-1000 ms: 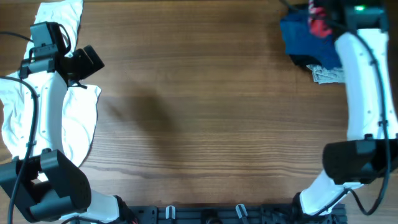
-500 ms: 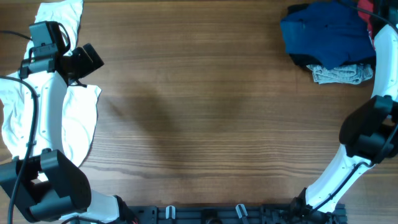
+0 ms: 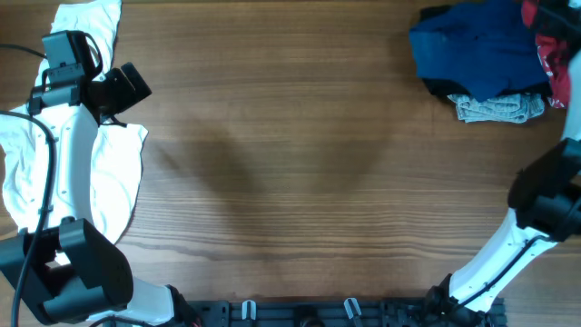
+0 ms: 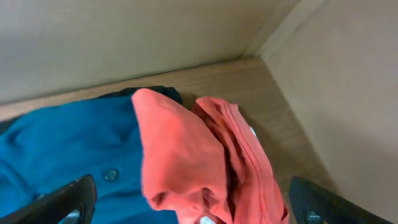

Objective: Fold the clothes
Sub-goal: 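Lower the red bundle onto the blue clothes stack and release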

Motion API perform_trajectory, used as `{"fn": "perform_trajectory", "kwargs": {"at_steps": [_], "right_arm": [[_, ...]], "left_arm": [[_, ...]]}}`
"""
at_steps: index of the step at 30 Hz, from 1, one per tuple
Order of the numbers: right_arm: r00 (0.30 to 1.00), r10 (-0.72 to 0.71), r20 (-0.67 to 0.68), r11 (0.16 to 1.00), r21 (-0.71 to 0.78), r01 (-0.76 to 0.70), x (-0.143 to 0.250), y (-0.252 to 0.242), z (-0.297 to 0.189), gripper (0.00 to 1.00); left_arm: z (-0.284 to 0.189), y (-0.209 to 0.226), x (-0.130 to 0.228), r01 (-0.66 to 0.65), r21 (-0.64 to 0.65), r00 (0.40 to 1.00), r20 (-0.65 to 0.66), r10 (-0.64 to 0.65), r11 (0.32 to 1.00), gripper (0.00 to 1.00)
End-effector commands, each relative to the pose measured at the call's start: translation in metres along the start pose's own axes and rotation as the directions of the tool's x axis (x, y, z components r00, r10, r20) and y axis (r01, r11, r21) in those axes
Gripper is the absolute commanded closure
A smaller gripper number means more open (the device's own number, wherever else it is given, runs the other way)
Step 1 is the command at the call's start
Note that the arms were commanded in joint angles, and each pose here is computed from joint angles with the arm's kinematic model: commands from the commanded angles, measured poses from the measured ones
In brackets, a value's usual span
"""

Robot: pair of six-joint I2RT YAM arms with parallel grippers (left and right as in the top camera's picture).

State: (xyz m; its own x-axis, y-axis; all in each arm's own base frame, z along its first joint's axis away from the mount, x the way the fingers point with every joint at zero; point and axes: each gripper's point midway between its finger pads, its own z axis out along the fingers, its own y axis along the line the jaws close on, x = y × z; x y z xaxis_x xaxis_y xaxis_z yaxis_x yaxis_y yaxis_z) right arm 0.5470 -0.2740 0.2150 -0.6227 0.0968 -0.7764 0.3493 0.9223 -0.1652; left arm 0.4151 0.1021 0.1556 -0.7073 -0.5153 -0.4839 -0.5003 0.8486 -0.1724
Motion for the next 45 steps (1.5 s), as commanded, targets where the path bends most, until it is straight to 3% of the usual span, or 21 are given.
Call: {"fn": "perform_trajectory", "kwargs": {"at_steps": [1,9,15,29,30,31,32,33,35,36,45], "right_arm": [[0.993,0.109,-0.048,0.99,-0.082,-0.113,0.023,-0.001,0.025,0.0],[0.974,0.162,-0.16,0.982,-0.075,-0.176,0.078,0.0,0.075,0.0],[0.95,0.275,-0.146,0.959,-0.035,-0.283,0.081,-0.022,0.08,0.0],[0.919,0.356,-0.172,0.933,0.008,-0.36,0.098,-0.058,0.077,0.0],[0.918,0.356,-0.174,0.933,0.008,-0.36,0.1,-0.058,0.078,0.04],[0.918,0.355,-0.176,0.933,0.008,-0.359,0.101,-0.058,0.079,0.18],[0.918,0.354,-0.177,0.933,0.008,-0.359,0.101,-0.058,0.079,0.34],[0.918,0.353,-0.183,0.934,0.008,-0.357,0.103,-0.058,0.079,0.7],[0.917,0.353,-0.186,0.934,0.008,-0.358,0.104,-0.057,0.079,0.92],[0.917,0.353,-0.186,0.934,0.008,-0.358,0.104,-0.057,0.079,0.96],[0.926,0.345,-0.155,0.937,-0.003,-0.35,0.089,-0.059,0.069,0.96]], "left_arm": [[-0.001,-0.002,-0.003,0.01,0.01,1.0,0.006,-0.01,1.0,0.0],[-0.001,-0.002,-0.003,0.01,0.01,1.0,0.006,-0.01,1.0,0.0],[-0.001,-0.002,-0.003,0.01,0.01,1.0,0.006,-0.01,1.0,0.0],[-0.001,-0.006,-0.002,0.01,0.036,1.0,0.001,-0.01,0.999,0.0],[-0.001,-0.006,-0.003,0.01,0.036,1.0,0.002,-0.01,0.999,0.0],[-0.001,-0.006,-0.003,0.01,0.036,1.0,0.002,-0.01,0.999,0.0],[-0.001,-0.006,-0.003,0.01,0.036,1.0,0.002,-0.01,0.999,0.0],[-0.001,-0.006,-0.002,0.01,0.036,1.0,0.001,-0.01,0.999,0.0],[-0.001,-0.006,-0.002,0.01,0.036,1.0,0.001,-0.01,0.999,0.0],[-0.001,-0.006,-0.002,0.01,0.036,1.0,0.001,-0.01,0.999,0.0],[-0.001,-0.006,-0.002,0.01,0.036,1.0,0.001,-0.01,0.999,0.0]]}}
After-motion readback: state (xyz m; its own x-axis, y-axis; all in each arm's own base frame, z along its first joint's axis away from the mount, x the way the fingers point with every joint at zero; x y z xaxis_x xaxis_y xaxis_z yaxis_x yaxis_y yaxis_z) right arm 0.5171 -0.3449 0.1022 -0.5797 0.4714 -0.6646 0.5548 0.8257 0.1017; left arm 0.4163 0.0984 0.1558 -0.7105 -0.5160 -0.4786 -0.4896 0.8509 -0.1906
